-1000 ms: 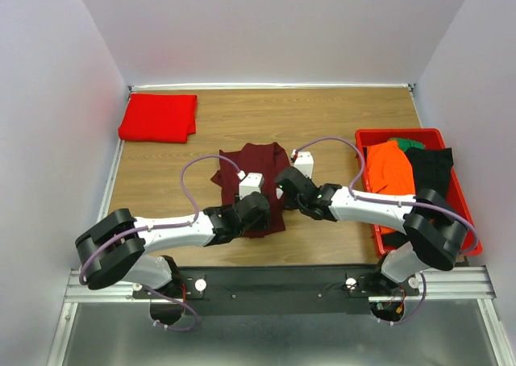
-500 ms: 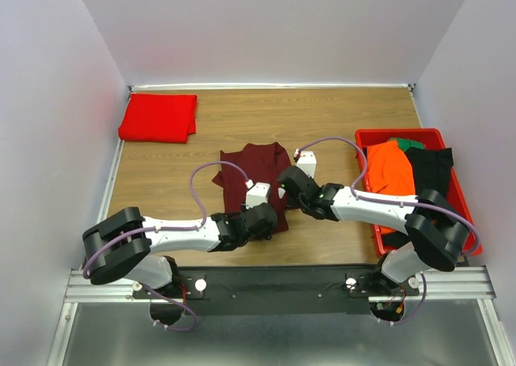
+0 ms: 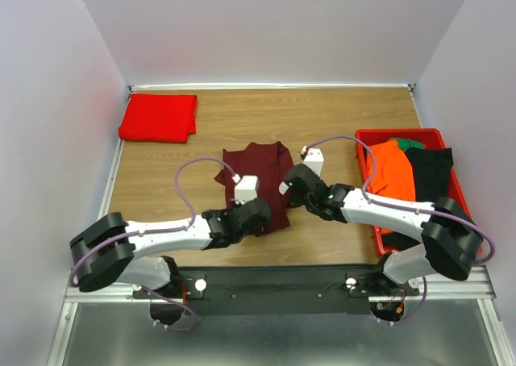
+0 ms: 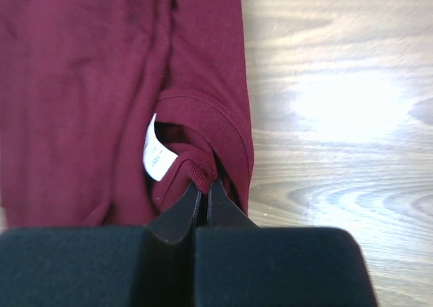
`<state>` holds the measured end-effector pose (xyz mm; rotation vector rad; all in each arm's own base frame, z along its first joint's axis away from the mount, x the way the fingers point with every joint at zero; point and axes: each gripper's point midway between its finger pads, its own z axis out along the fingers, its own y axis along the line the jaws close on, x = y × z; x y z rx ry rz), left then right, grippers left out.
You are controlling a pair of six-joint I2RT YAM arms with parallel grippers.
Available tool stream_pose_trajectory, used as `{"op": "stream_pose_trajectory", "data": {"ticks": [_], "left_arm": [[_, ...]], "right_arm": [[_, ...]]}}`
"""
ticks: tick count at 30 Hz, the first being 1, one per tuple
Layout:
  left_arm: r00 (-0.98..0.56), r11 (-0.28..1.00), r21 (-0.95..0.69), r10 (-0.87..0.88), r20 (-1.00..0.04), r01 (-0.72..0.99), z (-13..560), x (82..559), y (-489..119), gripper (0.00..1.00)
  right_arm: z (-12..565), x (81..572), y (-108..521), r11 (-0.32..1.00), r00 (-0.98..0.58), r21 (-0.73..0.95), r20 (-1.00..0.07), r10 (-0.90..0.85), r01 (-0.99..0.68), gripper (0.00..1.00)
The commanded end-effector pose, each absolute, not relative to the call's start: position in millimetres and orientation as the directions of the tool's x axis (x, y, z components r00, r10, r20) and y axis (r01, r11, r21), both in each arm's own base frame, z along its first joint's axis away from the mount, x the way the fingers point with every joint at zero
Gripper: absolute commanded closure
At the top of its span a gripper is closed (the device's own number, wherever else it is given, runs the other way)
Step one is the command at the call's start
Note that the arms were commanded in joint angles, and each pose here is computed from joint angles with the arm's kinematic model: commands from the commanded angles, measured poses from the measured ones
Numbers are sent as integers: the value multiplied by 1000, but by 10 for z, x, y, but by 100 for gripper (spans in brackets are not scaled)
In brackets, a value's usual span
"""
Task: Fold and stack the t-shirts
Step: Flatten the tshirt out
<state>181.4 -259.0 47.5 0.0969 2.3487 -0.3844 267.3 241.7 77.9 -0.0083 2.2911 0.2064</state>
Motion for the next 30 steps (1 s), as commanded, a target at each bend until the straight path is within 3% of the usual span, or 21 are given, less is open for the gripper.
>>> {"op": "stream_pose_trajectory", "data": {"ticks": [1, 6, 12, 19, 26, 30], "left_arm": [[-576, 953, -301, -227, -785, 35, 1121, 2317, -2242, 100], [-349, 903, -428, -415, -840, -44, 2054, 2771, -1628, 100], [-127, 873, -476, -487, -864, -112, 2979, 2999, -1009, 100], [89, 857, -501, -493, -865, -123, 4006, 3001, -526, 100], [224, 846, -521, -489, -843, -112, 4767, 2973, -315, 100], [315, 833, -543, -491, -812, -101, 5108, 2694, -127, 100]], "right_arm": [[1036, 2762, 2202, 991, -608, 133, -789, 89, -27, 100], [1582, 2896, 1962, 990, -523, 139, -843, 128, 18, 100], [2363, 3005, 1758, 990, -392, 135, -909, 144, 51, 99], [3625, 2923, 1408, 971, -162, 228, -958, 237, 74, 100], [4431, 2826, 1158, 955, -16, 286, -958, 288, 86, 100], [4789, 2675, 964, 944, 53, 322, -946, 319, 71, 100]]}}
